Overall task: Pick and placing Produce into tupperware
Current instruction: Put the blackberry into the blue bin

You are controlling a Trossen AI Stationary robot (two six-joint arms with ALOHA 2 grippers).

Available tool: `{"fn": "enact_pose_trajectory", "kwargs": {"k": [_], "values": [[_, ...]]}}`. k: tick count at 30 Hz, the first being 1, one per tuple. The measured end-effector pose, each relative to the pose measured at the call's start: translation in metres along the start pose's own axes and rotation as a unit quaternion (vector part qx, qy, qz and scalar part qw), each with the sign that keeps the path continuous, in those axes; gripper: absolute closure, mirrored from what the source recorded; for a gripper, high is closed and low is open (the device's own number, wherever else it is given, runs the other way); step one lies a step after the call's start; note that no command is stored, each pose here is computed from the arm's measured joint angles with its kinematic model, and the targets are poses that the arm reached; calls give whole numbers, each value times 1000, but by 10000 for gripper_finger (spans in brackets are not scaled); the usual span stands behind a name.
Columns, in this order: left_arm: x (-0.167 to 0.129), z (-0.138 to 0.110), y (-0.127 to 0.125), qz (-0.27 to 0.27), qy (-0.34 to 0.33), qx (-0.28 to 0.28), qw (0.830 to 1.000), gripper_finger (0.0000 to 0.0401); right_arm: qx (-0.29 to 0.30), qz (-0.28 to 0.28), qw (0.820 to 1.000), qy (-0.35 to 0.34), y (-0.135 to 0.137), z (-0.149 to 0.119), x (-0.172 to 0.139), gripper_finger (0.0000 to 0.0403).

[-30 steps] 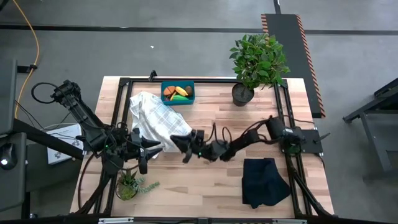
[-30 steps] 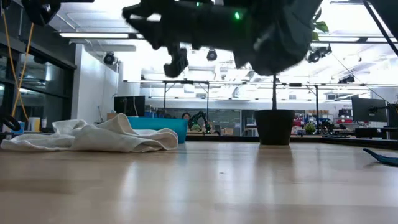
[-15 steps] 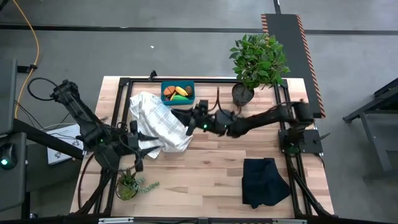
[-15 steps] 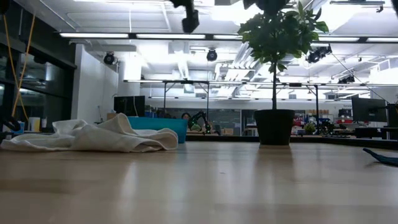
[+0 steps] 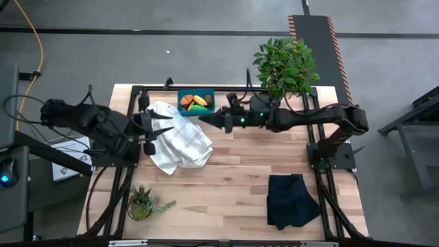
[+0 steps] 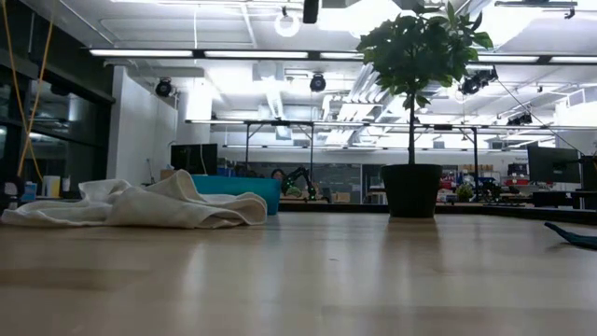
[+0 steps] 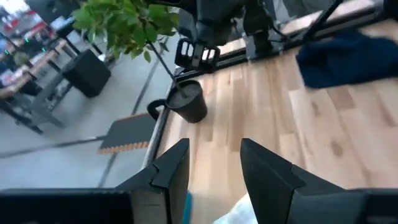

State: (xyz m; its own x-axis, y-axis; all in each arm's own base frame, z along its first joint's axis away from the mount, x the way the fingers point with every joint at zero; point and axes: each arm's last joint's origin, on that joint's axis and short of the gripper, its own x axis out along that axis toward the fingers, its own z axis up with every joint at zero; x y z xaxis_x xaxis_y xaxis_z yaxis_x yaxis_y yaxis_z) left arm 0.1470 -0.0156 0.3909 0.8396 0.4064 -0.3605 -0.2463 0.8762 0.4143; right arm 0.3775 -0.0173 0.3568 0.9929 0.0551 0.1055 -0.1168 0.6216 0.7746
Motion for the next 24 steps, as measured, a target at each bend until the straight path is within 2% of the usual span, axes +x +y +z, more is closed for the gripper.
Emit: {"fn": "enact_pose_trajectory", "kwargs": {"k": [7,15,20,24], "values": [[12,10,14,18,-9,31,999,270,50,8,999,-3,-1,9,-3,359],[45,20,17,-17,-40,82,996,270,71,17,997,-9,0,10,-3,359],[52,22,27,0,-50,71,996,270,76,21,997,-11,1,11,-3,359],[53,24,30,-24,-78,73,994,270,81,24,996,-6,2,9,-3,359]]}}
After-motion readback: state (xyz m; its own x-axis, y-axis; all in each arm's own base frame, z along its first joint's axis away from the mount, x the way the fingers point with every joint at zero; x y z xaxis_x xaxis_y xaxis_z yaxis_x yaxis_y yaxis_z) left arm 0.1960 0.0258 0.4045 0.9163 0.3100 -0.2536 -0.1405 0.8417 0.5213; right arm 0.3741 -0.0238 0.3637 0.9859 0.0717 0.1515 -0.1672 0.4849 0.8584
